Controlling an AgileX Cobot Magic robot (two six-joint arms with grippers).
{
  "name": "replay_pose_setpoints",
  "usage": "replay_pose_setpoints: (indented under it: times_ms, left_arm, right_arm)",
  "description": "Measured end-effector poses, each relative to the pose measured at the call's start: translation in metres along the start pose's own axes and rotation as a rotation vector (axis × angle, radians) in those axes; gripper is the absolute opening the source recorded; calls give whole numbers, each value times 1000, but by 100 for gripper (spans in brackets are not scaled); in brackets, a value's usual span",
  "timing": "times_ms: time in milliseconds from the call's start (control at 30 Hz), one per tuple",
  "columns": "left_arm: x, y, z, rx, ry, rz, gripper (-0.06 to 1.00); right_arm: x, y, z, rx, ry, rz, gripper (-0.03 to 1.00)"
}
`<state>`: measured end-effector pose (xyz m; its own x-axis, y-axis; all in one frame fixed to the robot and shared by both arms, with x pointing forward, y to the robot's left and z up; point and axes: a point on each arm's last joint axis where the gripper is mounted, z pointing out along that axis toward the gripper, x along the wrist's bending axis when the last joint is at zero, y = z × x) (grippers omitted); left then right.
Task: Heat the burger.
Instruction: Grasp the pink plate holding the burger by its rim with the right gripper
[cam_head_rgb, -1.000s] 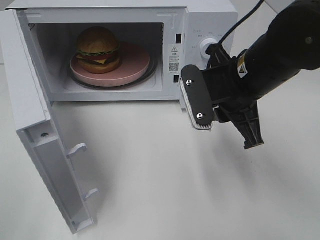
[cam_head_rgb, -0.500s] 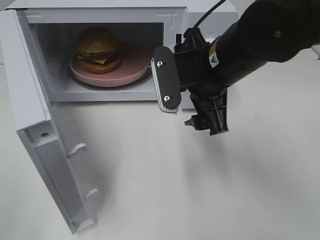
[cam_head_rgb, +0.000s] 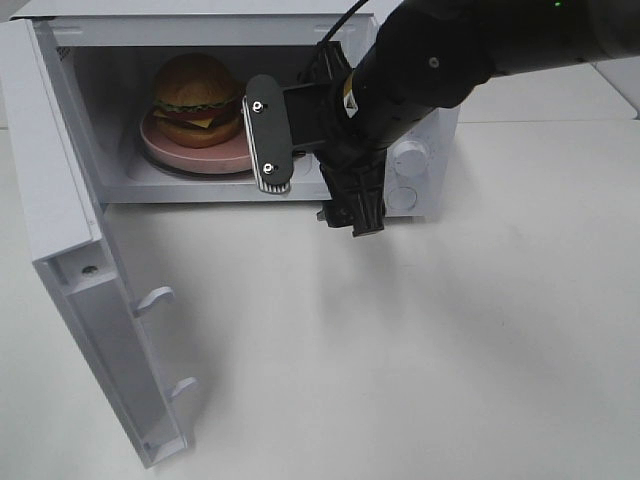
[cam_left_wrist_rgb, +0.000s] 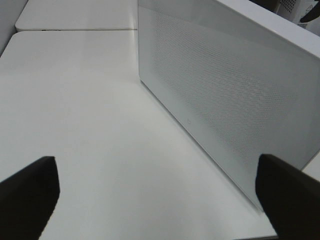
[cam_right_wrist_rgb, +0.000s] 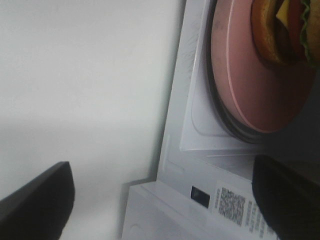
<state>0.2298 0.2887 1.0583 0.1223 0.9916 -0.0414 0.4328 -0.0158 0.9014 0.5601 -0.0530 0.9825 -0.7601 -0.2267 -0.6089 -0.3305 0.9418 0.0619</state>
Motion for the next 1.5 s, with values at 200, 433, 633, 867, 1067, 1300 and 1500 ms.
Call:
replay_pose_setpoints:
  times_ms: [200,433,633,867,1067,1300,1500]
  left_arm:
    - [0,0,0,0,0,0,99]
    - [0,0,0,0,0,0,99]
    - [0,0,0,0,0,0,99]
    - [0,0,0,0,0,0,99]
    - [0,0,0,0,0,0,99]
    - [0,0,0,0,0,0,99]
    - [0,0,0,0,0,0,99]
  right_arm:
    - [-8,6,19,-1,-1,-1,92]
    - [-23,16,45,-10,-24,14,91]
    - [-29,21,63,-14,-30,29,91]
    - [-34,28,91,-20,-29,48,89]
    - [-39,33,107,-23,-29,65,89]
    - [-39,37,128,-25,-23,80,88]
    - [-37,36,142,-18,-12,88,87]
